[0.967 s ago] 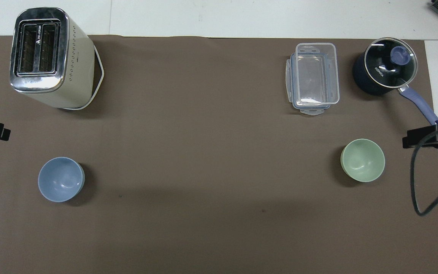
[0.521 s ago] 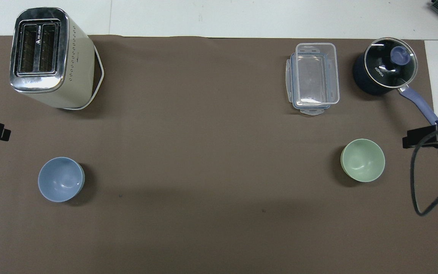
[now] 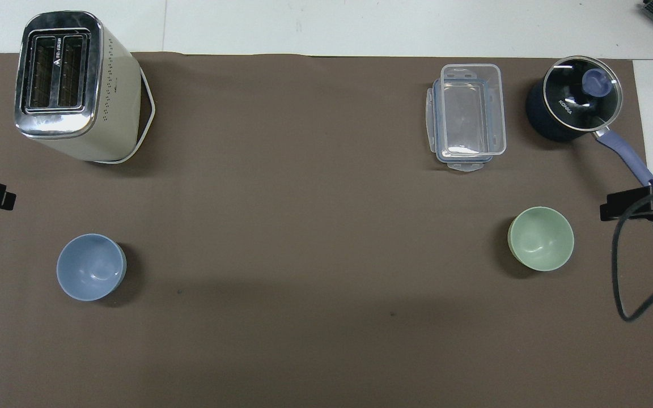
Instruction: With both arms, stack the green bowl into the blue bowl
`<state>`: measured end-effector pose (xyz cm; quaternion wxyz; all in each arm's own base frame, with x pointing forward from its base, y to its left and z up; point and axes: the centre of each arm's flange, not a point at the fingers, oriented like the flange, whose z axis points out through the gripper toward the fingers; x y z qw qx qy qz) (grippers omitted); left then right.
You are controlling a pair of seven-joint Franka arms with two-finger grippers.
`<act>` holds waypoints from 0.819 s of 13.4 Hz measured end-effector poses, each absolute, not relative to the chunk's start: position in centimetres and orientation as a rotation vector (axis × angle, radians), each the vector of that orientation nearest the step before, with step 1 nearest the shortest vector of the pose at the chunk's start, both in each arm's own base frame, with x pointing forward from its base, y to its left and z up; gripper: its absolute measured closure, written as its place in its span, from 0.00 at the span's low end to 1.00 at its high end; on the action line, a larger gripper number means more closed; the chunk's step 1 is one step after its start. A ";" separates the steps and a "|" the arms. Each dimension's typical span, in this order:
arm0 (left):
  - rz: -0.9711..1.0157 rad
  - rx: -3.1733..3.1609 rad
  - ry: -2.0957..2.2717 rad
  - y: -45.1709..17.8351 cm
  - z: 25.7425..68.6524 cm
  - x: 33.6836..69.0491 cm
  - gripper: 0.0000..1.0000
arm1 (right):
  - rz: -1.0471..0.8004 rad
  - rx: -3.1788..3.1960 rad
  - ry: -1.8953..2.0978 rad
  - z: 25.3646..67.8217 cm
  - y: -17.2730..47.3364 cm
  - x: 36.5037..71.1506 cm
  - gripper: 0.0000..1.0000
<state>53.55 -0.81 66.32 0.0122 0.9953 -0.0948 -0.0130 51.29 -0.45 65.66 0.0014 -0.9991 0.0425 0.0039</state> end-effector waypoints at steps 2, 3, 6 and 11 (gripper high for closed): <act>-0.040 3.103 -0.295 -0.8 66.3 53.5 0.00 | 0.012 -3.136 0.133 65.7 -0.5 51.3 0.00; -0.040 3.103 -0.295 -0.8 66.3 53.5 0.00 | 0.012 -3.136 0.133 65.7 -0.5 51.3 0.00; -0.040 3.103 -0.295 -0.8 66.3 53.5 0.00 | 0.012 -3.136 0.133 65.7 -0.5 51.3 0.00; -0.065 3.100 -0.300 -0.8 65.7 52.9 0.00 | 0.012 -3.136 0.133 65.7 -0.5 51.3 0.00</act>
